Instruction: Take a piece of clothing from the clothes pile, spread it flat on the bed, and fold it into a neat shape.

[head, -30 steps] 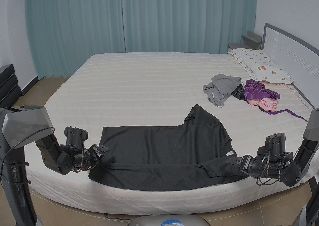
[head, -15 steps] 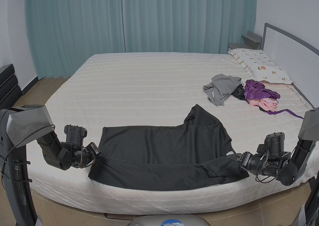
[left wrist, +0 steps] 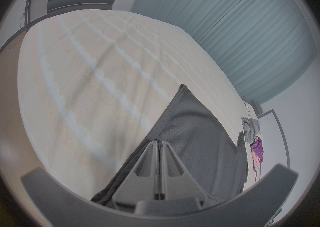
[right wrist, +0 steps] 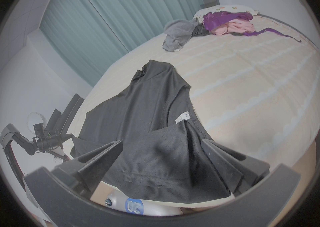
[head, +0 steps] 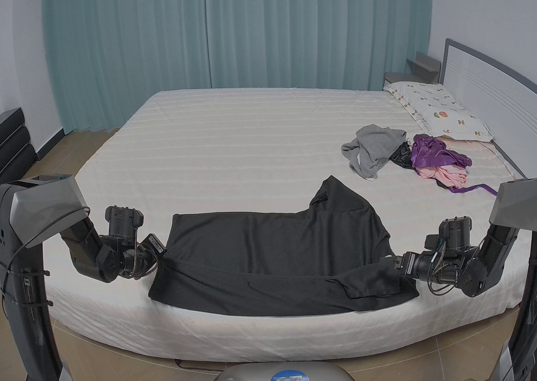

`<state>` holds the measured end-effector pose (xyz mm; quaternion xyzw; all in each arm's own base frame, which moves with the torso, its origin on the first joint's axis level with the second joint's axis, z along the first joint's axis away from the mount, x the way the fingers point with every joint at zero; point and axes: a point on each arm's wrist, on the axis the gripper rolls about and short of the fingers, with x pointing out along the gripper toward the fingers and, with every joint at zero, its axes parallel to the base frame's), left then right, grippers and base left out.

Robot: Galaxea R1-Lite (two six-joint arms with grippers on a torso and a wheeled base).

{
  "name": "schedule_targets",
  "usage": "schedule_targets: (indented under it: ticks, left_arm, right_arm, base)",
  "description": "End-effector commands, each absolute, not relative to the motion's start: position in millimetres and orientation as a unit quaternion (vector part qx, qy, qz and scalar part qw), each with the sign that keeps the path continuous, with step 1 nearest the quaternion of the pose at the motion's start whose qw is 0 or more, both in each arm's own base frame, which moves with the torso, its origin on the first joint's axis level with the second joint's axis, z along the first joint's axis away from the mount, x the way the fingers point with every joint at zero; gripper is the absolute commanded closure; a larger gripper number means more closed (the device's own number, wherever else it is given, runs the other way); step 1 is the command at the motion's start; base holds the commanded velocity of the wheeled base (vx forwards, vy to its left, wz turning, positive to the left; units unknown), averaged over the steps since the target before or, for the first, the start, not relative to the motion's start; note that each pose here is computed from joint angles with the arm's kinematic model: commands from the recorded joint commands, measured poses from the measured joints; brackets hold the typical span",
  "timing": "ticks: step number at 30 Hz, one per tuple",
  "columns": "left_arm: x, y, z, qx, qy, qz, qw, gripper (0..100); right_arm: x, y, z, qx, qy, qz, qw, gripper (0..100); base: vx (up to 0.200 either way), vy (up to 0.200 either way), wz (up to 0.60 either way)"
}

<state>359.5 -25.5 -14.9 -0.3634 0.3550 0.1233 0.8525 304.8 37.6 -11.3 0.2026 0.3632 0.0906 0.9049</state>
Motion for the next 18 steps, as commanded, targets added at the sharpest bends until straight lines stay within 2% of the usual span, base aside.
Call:
schedule_targets:
  ticks: [1,7,18]
  left_arm:
    - [358.1,-27.4,-15.1,-0.363,0.357,0.122,0.852,100]
    - [356.5,-29.6,-14.4,-0.362,0.359,0.119,0.852,100]
    - [354.7,-29.4,-15.1,-0.362,0.362,0.120,0.851,100]
  right_arm:
    - [322.0,28.8,-22.7,0.200,0.379,0.094,0.899,0]
    - [341.2,22.0,-24.0,0.203,0.396,0.135,0.885,0]
    - [365.0,27.2,-46.9,0.176,0.396,0.157,0.887,0]
  base:
    - [0.000,0.000,0.00]
    - [0.000,0.000,0.00]
    - [0.000,0.000,0.00]
